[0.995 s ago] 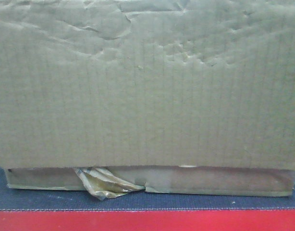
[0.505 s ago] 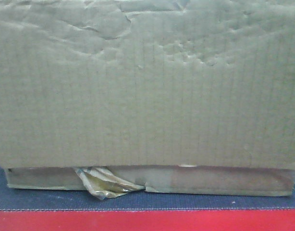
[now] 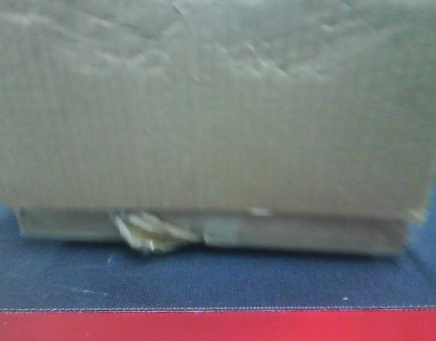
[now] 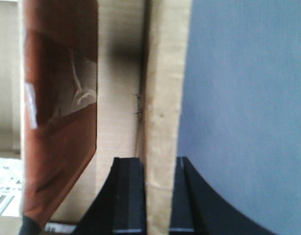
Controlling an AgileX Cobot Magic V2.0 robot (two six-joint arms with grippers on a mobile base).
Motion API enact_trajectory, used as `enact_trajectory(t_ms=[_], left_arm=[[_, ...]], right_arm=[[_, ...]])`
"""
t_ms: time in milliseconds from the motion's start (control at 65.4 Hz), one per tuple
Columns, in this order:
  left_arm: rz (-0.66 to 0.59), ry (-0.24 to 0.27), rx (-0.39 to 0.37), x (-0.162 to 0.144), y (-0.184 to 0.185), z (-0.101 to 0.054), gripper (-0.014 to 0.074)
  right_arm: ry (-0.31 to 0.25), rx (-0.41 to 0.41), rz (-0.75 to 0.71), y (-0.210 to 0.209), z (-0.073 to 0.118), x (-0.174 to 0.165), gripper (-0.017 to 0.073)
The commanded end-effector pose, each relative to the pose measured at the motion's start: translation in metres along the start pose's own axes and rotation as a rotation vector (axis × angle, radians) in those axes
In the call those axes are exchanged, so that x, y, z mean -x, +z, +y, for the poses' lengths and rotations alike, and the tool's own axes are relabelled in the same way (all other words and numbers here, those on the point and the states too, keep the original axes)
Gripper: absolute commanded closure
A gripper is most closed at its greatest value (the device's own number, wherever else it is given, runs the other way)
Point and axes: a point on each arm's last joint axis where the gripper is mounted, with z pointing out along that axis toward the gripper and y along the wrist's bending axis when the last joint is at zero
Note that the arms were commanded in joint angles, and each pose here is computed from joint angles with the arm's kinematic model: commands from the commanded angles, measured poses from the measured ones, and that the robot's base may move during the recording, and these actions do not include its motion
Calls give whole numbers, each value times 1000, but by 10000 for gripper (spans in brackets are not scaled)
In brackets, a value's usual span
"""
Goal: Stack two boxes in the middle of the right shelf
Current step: 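Lift the two stacked boxes off the table with both grippers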
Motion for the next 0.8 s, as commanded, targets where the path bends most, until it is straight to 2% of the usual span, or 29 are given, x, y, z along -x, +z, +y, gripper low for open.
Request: enact_trajectory(t_ms=[0,122,214,428,551,780], left_arm=[[-176,-4,18,15,-26,10,705],[-297,-5,-42,27,-41,8,705],[-386,9,-52,37,-51,8,705],[-553,49,-42,55,-71,9,705],[-600,53,-34,61,-82,11,705],[-572,38,-9,59,-86,15,705]], right_arm=[[-40,12,-290,-18,-4,21,727],[-60,20,-411,-29,-4,31,727],[-71,25,-503,-40,-4,40,727],[25,45,-703,-74,-7,58,727],[65,48,-769,-85,-9,64,727],[42,67,-848,-94,-7,69,727]])
